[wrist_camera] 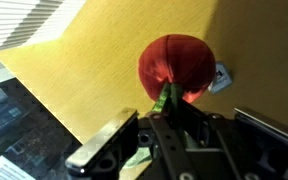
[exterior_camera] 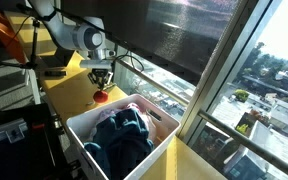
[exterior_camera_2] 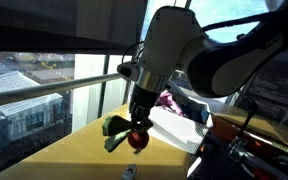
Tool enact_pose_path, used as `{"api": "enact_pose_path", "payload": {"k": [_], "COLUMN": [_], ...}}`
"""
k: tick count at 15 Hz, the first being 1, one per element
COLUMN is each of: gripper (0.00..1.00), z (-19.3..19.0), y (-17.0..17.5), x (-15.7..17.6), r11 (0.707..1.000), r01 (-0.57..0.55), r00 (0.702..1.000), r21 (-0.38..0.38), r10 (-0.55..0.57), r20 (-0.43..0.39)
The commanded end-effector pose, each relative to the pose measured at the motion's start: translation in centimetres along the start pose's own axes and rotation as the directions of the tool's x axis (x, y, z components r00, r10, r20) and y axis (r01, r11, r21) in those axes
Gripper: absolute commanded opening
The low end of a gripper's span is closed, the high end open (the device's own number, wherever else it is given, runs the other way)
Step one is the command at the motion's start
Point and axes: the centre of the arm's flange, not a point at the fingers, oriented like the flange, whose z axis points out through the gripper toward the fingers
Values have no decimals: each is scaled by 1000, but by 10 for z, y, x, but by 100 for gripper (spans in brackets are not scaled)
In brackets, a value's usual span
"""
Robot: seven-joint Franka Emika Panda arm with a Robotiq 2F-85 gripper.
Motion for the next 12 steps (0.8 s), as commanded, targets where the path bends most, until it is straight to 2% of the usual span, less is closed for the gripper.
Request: {"api": "enact_pose_path", "payload": {"k": [1,4,7,10,12], "gripper": [3,3,3,3,3], "z": [-83,-132,-165,-151,-129], "y": [22,55,86,103,101], "x": [-43,-86,-148,-198,-219], "r11": [996,979,955,933,927], "r01": [-42,-134,-229,-305,-332], "r00": [998,990,972,952,943], "r21": [-77,-151,-187,-191,-174], "r10": [39,124,215,295,328], "r20": [-43,-71,-91,-78,-50]}}
